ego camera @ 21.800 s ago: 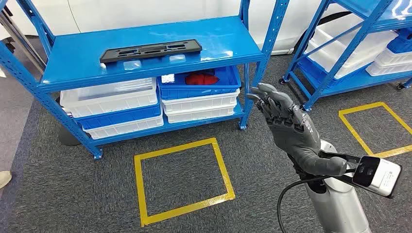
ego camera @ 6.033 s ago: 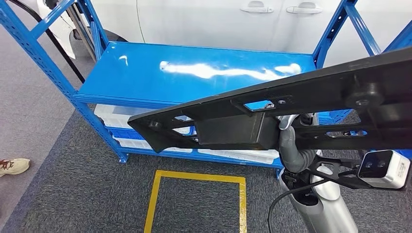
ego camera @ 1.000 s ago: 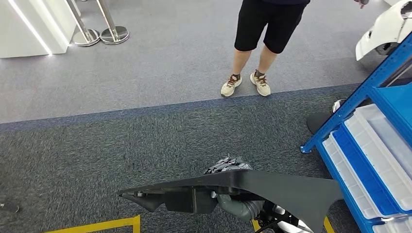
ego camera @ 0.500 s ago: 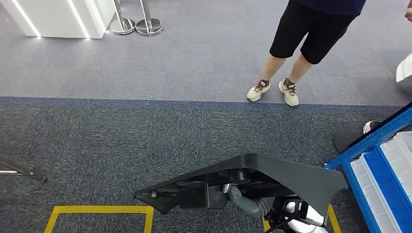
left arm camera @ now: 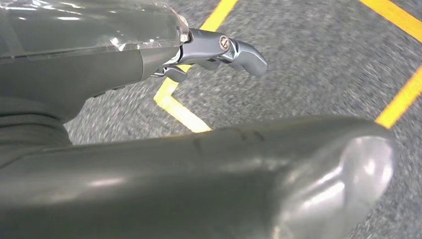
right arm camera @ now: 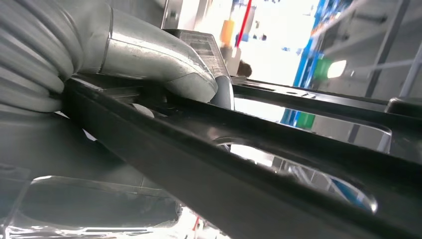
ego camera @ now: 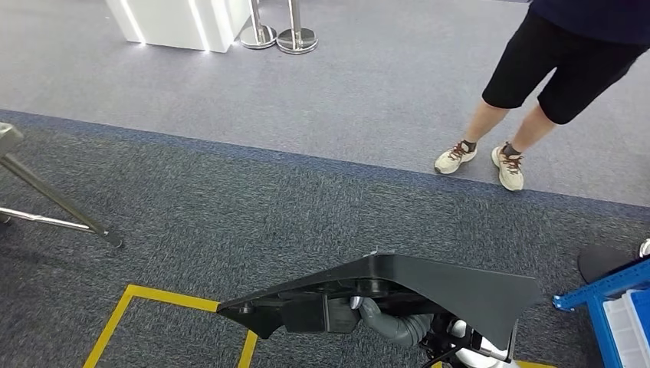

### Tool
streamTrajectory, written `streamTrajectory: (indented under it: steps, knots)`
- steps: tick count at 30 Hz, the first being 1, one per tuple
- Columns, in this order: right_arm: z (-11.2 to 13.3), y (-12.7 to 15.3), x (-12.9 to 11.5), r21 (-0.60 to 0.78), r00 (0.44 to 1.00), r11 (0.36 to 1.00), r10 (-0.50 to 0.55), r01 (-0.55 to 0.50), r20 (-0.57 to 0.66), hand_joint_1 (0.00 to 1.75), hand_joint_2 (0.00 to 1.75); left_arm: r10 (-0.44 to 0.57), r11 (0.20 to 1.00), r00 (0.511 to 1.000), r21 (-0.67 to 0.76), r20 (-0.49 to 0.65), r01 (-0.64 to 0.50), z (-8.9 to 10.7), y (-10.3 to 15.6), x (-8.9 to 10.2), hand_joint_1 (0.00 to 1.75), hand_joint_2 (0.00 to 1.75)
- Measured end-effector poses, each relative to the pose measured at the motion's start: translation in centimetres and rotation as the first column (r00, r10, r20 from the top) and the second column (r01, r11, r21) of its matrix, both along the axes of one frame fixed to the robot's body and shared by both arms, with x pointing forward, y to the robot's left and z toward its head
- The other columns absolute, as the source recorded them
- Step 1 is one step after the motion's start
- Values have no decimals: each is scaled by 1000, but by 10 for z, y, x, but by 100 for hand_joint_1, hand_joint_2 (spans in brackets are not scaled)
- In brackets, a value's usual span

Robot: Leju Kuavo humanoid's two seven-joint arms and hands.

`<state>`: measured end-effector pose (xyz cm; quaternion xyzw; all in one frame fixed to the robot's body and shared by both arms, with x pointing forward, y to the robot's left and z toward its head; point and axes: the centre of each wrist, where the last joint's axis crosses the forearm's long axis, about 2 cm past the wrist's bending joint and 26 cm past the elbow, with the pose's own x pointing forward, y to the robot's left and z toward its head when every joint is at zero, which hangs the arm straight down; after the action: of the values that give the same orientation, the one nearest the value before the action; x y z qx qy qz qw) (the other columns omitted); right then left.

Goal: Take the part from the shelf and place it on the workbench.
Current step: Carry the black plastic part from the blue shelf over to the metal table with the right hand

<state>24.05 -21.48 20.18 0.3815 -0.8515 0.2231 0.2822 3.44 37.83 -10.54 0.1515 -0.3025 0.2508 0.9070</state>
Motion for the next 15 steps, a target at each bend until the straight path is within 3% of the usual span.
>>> streamTrajectory:
  steps: [10, 15]
  knots:
    - [11, -3, 10, -21, 999, 1000, 9, -8, 48, 175, 175, 28, 1000, 1000, 2, 7, -28, 0, 2, 0, 0, 0]
    - [22, 10, 25, -57, 997, 998, 2, 2, 72, 175, 175, 24, 1000, 999, 5, 26, -24, 1, 1, 7, 0, 0]
